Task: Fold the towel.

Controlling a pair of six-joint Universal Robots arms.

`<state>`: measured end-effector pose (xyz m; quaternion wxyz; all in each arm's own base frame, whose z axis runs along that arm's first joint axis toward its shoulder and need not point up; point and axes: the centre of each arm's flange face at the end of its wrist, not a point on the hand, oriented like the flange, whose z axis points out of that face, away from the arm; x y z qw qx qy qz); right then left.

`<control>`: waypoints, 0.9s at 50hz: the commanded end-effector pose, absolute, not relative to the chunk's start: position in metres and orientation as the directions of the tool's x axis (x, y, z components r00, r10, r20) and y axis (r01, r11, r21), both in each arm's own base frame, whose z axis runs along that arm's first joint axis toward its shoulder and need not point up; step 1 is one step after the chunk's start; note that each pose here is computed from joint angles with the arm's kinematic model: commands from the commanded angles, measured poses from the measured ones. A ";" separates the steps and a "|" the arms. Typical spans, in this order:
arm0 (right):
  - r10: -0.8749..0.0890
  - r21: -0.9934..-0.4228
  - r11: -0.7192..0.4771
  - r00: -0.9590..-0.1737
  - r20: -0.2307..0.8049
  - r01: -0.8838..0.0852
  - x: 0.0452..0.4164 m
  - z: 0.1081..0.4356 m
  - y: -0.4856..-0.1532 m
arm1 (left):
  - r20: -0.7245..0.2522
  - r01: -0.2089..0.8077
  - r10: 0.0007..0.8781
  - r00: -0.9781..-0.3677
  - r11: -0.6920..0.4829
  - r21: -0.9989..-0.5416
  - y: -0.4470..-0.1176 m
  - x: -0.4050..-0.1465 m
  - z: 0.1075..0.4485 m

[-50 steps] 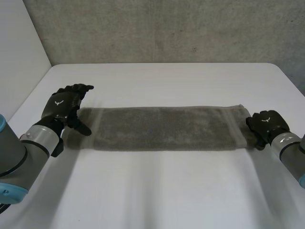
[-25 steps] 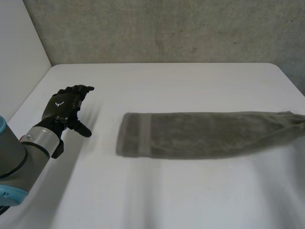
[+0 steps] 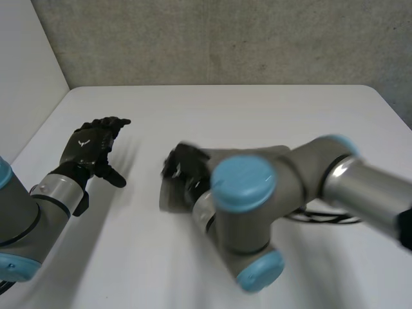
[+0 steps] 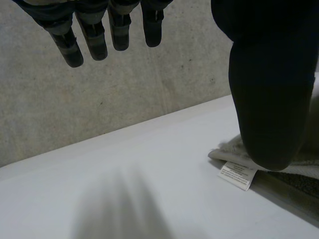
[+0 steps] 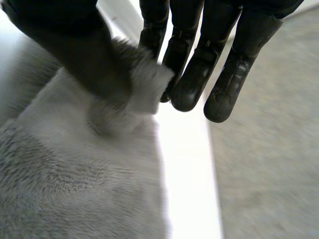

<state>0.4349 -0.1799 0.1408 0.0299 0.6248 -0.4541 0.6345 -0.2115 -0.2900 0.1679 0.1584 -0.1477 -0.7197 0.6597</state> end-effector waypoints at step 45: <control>-0.577 -0.759 -0.302 -0.524 0.627 -0.576 0.320 0.186 -0.246 | 0.013 -0.054 0.523 -0.852 -0.063 -0.997 -0.266 -0.272 0.229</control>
